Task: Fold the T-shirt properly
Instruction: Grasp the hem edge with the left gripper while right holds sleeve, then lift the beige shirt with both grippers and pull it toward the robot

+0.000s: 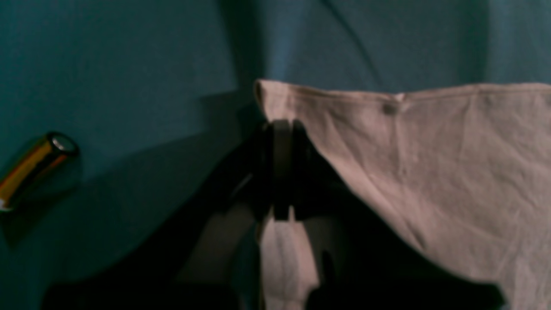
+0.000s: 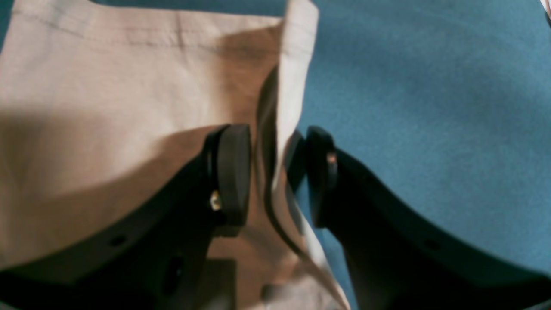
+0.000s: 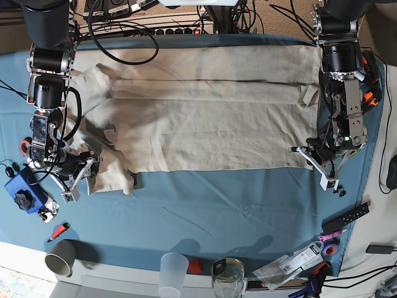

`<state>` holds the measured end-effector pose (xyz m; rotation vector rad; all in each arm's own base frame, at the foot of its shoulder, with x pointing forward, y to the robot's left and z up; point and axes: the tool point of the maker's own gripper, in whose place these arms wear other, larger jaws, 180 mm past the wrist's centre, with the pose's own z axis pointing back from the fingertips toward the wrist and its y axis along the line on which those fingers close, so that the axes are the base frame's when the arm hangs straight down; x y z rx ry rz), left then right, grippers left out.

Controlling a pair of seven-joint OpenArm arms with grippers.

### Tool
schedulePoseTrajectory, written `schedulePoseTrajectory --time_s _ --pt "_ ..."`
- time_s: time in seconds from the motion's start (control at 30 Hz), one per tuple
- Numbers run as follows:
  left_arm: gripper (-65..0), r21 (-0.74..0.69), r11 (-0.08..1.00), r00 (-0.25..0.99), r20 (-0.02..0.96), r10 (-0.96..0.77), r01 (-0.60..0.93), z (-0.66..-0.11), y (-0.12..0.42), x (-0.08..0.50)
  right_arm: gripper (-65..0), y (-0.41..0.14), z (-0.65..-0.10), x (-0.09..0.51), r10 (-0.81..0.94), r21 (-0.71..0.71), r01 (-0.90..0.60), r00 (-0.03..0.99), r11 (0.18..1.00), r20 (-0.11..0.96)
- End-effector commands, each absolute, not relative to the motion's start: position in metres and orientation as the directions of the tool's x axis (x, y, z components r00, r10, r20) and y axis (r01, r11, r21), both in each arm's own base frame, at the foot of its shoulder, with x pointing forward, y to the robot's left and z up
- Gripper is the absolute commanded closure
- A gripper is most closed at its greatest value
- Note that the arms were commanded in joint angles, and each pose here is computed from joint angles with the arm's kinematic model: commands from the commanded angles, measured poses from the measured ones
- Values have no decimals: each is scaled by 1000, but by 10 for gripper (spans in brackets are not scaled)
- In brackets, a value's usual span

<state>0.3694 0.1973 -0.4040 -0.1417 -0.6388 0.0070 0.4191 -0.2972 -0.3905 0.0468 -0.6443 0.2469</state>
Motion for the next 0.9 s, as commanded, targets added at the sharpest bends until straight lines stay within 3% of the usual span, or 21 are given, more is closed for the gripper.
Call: schedulePoseTrajectory --time_s 0.0,0.13,0.3,0.63,0.87 --pt "0 -174 983 828 559 47 61 -406 186 365 -218 -302 -373 432 218 -51 -241 740 969 636" --pt "0 -212 975 822 566 67 67 -403 180 367 -201 -303 -375 430 218 -52 -239 749 970 626" --pt "0 -212 975 821 567 67 67 -403 180 367 -3 -303 -378 426 213 -43 -236 767 971 605" --pt "0 -211 975 815 575 67 68 -399 180 371 0 -312 -383 417 198 -53 -203 810 978 551" --pt "0 -211 975 815 576 67 69 -399 180 371 0 -299 -382 416 117 54 -177 822 983 558"
